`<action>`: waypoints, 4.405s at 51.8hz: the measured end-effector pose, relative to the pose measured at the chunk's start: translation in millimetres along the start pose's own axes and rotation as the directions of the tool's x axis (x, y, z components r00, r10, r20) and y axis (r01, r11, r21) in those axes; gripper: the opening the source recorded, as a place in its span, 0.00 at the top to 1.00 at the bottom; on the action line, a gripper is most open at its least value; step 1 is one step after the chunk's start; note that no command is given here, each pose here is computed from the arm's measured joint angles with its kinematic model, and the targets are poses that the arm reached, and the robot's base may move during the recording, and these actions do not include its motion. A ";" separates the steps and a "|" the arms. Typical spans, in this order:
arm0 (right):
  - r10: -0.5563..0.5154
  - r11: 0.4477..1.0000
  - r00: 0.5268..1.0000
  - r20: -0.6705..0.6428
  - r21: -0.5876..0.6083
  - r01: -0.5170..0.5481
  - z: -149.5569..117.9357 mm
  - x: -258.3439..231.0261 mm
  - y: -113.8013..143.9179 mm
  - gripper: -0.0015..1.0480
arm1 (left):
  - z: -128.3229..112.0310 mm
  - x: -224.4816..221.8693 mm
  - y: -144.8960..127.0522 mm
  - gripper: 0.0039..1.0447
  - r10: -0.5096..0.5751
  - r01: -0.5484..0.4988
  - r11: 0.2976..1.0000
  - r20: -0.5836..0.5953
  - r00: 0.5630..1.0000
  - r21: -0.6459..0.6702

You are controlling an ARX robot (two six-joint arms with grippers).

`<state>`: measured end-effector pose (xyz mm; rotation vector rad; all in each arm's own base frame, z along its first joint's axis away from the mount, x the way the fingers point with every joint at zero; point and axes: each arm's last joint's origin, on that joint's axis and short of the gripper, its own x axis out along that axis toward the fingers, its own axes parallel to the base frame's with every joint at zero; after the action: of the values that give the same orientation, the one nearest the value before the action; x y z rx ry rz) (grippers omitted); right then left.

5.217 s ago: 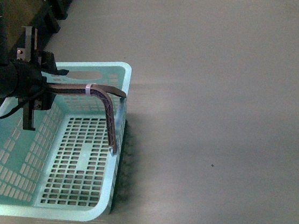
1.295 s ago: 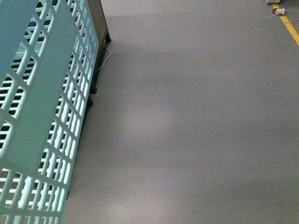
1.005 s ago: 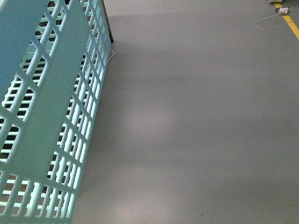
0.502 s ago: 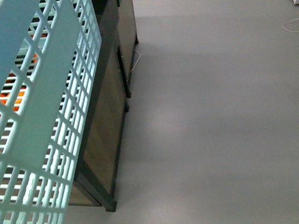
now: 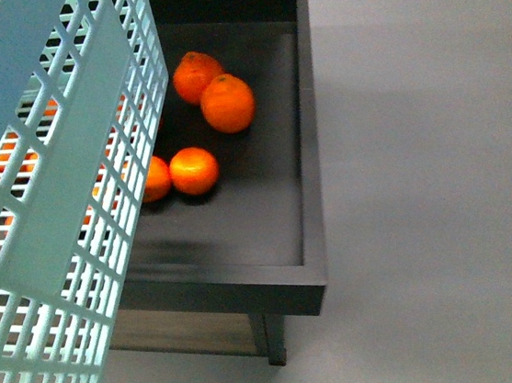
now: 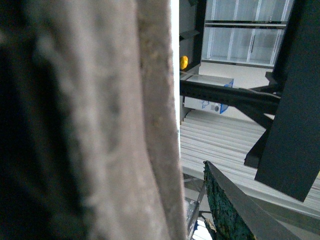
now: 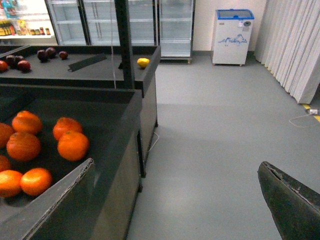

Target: Pick lemon and mango into basket

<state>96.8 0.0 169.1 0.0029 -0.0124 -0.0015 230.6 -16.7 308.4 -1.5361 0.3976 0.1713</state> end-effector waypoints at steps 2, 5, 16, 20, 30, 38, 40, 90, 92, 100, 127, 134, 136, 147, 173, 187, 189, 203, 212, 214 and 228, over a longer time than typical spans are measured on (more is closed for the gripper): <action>0.001 1.000 1.000 0.001 0.000 -0.001 0.1 -0.1 0.0 0.08 | 0.0 0.0 0.0 0.73 0.000 0.000 1.000 0.000 1.000 0.000; 0.001 1.000 1.000 0.001 0.000 -0.001 0.1 0.0 0.0 0.08 | 0.0 0.0 0.0 0.73 0.000 0.000 1.000 0.000 1.000 0.000; 0.000 1.000 1.000 0.001 0.000 0.000 0.1 -0.1 0.0 0.08 | 0.0 0.0 0.0 0.73 0.000 0.000 1.000 -0.001 1.000 0.000; 0.001 1.000 1.000 0.001 0.000 -0.001 0.1 -0.1 0.0 0.08 | 0.0 0.0 0.0 0.73 0.000 0.000 1.000 -0.001 1.000 0.000; 0.001 1.000 1.000 0.001 0.000 -0.001 0.1 -0.1 0.0 0.08 | 0.0 0.0 0.0 0.73 0.000 0.000 1.000 0.000 1.000 0.000; 0.002 1.000 1.000 0.001 0.000 -0.002 0.1 -0.1 0.1 0.08 | 0.0 0.0 0.0 0.73 0.000 0.000 1.000 0.001 1.000 -0.001; 0.002 1.000 1.000 0.001 0.000 -0.002 0.1 -0.1 0.0 0.08 | 0.0 0.0 0.0 0.73 0.000 0.000 1.000 0.002 1.000 0.000; 0.000 1.000 1.000 0.003 0.000 0.000 0.2 -0.1 0.0 0.08 | 0.3 0.6 0.3 0.73 0.002 -0.002 1.000 0.003 1.000 0.001; 0.001 1.000 1.000 0.001 0.000 -0.001 0.1 -0.1 0.0 0.08 | 0.1 0.5 0.1 0.73 0.001 -0.001 1.000 -0.002 1.000 0.001; -0.001 1.000 1.000 0.000 0.000 0.001 0.0 0.0 0.0 0.08 | 0.2 0.5 0.2 0.73 0.001 -0.001 1.000 -0.001 1.000 0.000; -0.001 1.000 1.000 0.000 0.000 0.001 0.0 0.0 0.0 0.08 | 0.2 0.5 0.1 0.73 0.001 -0.001 1.000 0.001 1.000 0.000; 0.000 1.000 1.000 0.001 0.000 0.000 0.1 0.0 0.0 0.08 | 0.2 0.5 0.1 0.73 0.001 -0.001 1.000 0.001 1.000 0.000; 0.000 1.000 1.000 0.000 0.000 0.000 0.0 0.0 0.0 0.08 | 0.2 0.5 0.1 0.73 0.001 -0.001 1.000 0.001 1.000 0.000; 0.008 1.000 1.000 0.000 0.000 -0.008 0.0 0.0 0.2 0.08 | 0.3 0.3 0.0 0.73 0.001 -0.001 1.000 0.003 1.000 0.005; 0.004 1.000 1.000 -0.001 0.000 -0.004 -0.4 0.1 0.0 0.08 | 0.8 -0.1 -0.2 0.73 -0.001 0.001 1.000 0.002 1.000 0.004; 0.004 1.000 1.000 -0.001 0.000 -0.004 -0.4 0.0 0.0 0.08 | -3.6 8.8 -4.7 0.74 0.067 -0.048 0.965 -0.067 0.996 0.258; 0.004 1.000 1.000 -0.001 0.000 -0.004 -0.4 0.0 0.0 0.08 | -6.5 16.2 -8.9 0.74 0.072 -0.037 0.923 -0.077 0.994 0.382; 0.003 1.000 1.000 -0.001 0.000 -0.003 -0.4 0.0 0.0 0.08 | -22.5 64.8 -35.3 0.74 0.045 0.041 0.756 -0.114 0.993 0.653; 0.004 1.000 1.000 -0.001 0.000 -0.004 -0.4 0.0 0.0 0.08 | -47.0 102.1 -48.1 0.74 0.061 0.095 0.745 -0.210 0.976 0.660; 0.004 1.000 1.000 -0.001 0.000 -0.004 -0.4 0.0 0.0 0.08 | -56.0 112.7 -49.6 0.74 0.076 0.105 0.742 -0.239 0.968 0.662; 0.004 1.000 1.000 -0.001 0.000 -0.004 -0.4 0.0 0.0 0.08 | -134.3 156.2 -52.3 0.74 0.164 0.210 0.736 -0.471 0.867 0.644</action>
<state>96.9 0.0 168.8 0.0028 -0.0116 0.0023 374.3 -173.3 303.7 -0.8174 0.7612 -0.3877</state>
